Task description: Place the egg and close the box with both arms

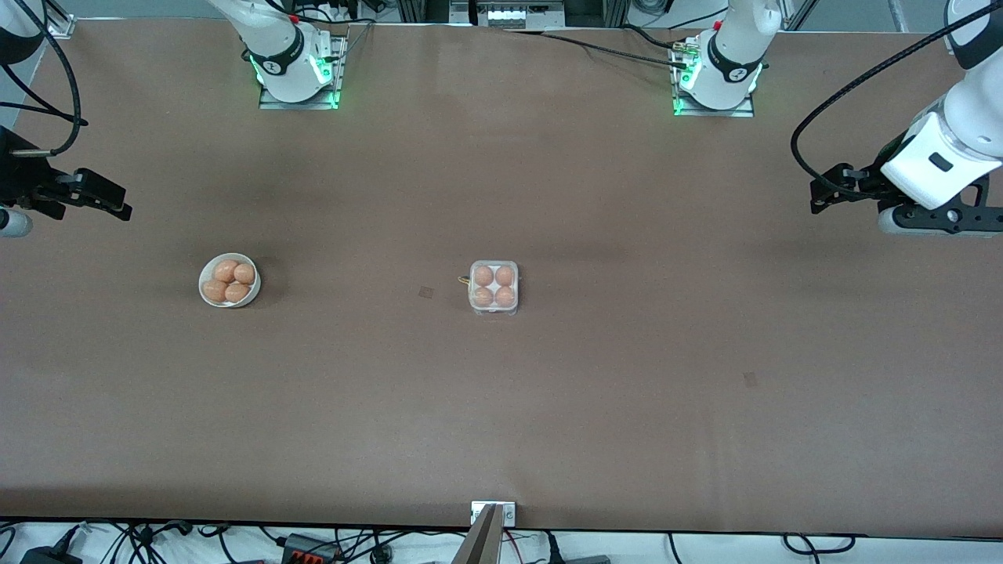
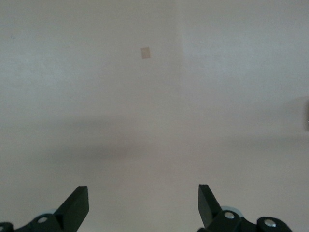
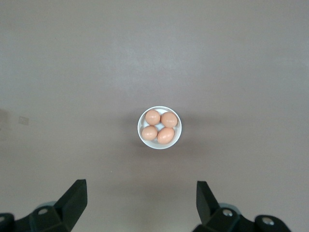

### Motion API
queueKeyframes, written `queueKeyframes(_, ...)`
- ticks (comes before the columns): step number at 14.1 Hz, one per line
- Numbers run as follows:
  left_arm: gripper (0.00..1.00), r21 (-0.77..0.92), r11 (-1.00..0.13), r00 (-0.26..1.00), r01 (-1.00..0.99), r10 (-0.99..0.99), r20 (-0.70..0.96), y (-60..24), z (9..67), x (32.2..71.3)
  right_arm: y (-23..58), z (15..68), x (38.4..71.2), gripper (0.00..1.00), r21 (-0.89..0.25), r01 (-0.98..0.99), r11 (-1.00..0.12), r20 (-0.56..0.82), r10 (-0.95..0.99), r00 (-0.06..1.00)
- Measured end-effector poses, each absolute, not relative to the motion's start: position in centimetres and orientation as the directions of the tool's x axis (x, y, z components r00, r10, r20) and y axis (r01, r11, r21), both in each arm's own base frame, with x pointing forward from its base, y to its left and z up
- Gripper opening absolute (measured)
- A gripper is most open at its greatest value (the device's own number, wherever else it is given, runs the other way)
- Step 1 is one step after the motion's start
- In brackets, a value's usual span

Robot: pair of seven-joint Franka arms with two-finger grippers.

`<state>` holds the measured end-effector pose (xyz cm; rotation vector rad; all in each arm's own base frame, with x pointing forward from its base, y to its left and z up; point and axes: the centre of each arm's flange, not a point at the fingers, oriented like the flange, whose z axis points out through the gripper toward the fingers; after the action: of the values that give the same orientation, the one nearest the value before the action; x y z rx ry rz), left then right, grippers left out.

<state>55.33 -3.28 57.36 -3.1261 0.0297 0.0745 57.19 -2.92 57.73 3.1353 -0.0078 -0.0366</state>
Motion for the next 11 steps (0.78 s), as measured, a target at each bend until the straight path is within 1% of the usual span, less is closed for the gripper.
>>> queueKeyframes(4,1.0,-0.014,-1.0,0.999,-0.026,-0.026,-0.026,-3.1,58.6,54.5,-3.0,57.7,57.1,1.0,0.006,-0.006,-1.0,-0.029,-0.007,1.0)
queueKeyframes(11,1.0,-0.014,-0.999,0.998,-0.04,-0.039,-0.05,-2.7,58.8,53.9,-2.9,57.8,57.1,1.0,0.006,-0.004,-1.0,-0.027,-0.004,1.0)
